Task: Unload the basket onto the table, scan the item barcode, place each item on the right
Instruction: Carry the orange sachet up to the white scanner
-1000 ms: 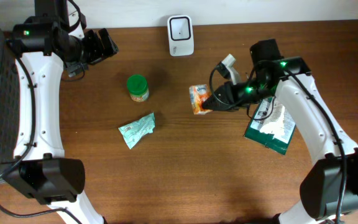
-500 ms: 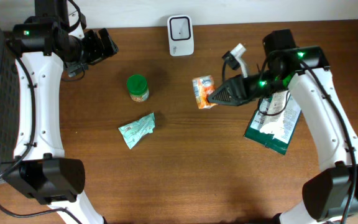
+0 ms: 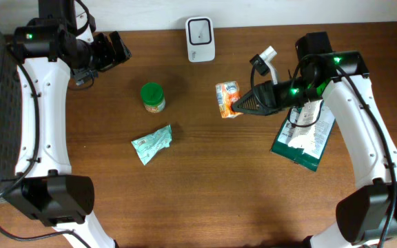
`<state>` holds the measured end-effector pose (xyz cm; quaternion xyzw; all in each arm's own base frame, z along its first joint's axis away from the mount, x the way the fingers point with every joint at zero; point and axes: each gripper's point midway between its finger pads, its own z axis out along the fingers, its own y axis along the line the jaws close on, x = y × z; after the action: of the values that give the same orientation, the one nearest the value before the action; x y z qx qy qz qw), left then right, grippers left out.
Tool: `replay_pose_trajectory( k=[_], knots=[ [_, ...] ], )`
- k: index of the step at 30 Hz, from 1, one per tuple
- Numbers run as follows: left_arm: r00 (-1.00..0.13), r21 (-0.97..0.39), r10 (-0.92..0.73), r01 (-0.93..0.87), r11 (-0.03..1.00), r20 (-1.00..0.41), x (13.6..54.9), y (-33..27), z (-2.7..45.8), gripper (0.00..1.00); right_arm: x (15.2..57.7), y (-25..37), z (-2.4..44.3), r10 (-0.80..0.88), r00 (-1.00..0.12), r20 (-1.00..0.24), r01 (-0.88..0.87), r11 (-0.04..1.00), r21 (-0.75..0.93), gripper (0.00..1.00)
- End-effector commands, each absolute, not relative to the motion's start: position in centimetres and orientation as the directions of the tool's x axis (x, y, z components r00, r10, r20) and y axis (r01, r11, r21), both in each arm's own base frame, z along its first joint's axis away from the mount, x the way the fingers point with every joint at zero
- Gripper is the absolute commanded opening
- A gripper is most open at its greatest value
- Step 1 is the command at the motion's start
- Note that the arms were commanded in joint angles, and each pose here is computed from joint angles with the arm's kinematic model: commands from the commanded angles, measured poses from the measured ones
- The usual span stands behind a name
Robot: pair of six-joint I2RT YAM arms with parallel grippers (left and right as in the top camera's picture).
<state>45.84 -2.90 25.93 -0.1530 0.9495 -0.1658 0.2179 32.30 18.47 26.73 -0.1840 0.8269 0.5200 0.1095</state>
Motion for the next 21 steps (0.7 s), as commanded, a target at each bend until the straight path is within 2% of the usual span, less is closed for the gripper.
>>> replay_pose_trajectory(
  k=[1, 4, 8, 11, 12, 15, 16, 18, 19, 21],
  knots=[
    [-0.849, -0.377, -0.358, -0.208, 0.902, -0.389, 45.7, -2.6, 26.9, 0.99, 32.0, 19.0, 30.0, -0.167, -0.875, -0.455, -0.484, 0.303, 0.821, 0.04],
    [-0.849, -0.377, -0.359, -0.209, 0.902, -0.389, 45.7, -2.6, 26.9, 0.99, 31.8, 19.6, 34.6, -0.129, -0.836, -0.533, -0.548, 0.172, 0.818, 0.04],
    [-0.849, -0.378, -0.359, -0.208, 0.902, -0.389, 45.7, -2.6, 26.9, 0.99, 32.1, 20.1, 42.0, -0.069, -0.817, -0.572, -0.573, 0.004, 0.819, 0.04],
    [-0.849, -0.377, -0.359, -0.209, 0.902, -0.388, 45.7, -2.6, 26.9, 0.99, 32.9, 20.2, 42.6, -0.061, -0.800, -0.597, -0.599, 0.010, 0.801, 0.04],
    [-0.849, -0.378, -0.359, -0.208, 0.902, -0.389, 45.7, -2.6, 26.9, 0.99, 33.5, 20.2, 42.2, -0.054, -0.793, -0.606, -0.609, 0.050, 0.792, 0.04],
    [-0.849, -0.378, -0.359, -0.208, 0.902, -0.389, 45.7, -2.6, 26.9, 0.99, 37.2, 19.2, 37.4, -0.014, -0.818, -0.576, -0.533, 0.397, 0.747, 0.04],
    [-0.849, -0.378, -0.359, -0.208, 0.902, -0.389, 45.7, -2.6, 26.9, 0.99, 38.1, 18.8, 35.2, -0.025, -0.820, -0.571, -0.497, 0.527, 0.690, 0.04],
    [-0.849, -0.377, -0.359, -0.209, 0.902, -0.389, 45.7, -2.6, 26.9, 0.99, 39.0, 18.2, 31.5, -0.064, -0.836, -0.545, -0.417, 0.720, 0.555, 0.04],
    [-0.849, -0.377, -0.359, -0.209, 0.902, -0.389, 45.7, -2.6, 26.9, 0.99, 39.5, 18.4, 29.8, -0.099, -0.836, -0.540, -0.395, 0.792, 0.466, 0.04],
    [-0.849, -0.378, -0.359, -0.208, 0.902, -0.389, 45.7, -2.6, 26.9, 0.99, 40.2, 19.6, 28.1, -0.161, -0.823, -0.545, -0.400, 0.845, 0.355, 0.04]
  ],
)
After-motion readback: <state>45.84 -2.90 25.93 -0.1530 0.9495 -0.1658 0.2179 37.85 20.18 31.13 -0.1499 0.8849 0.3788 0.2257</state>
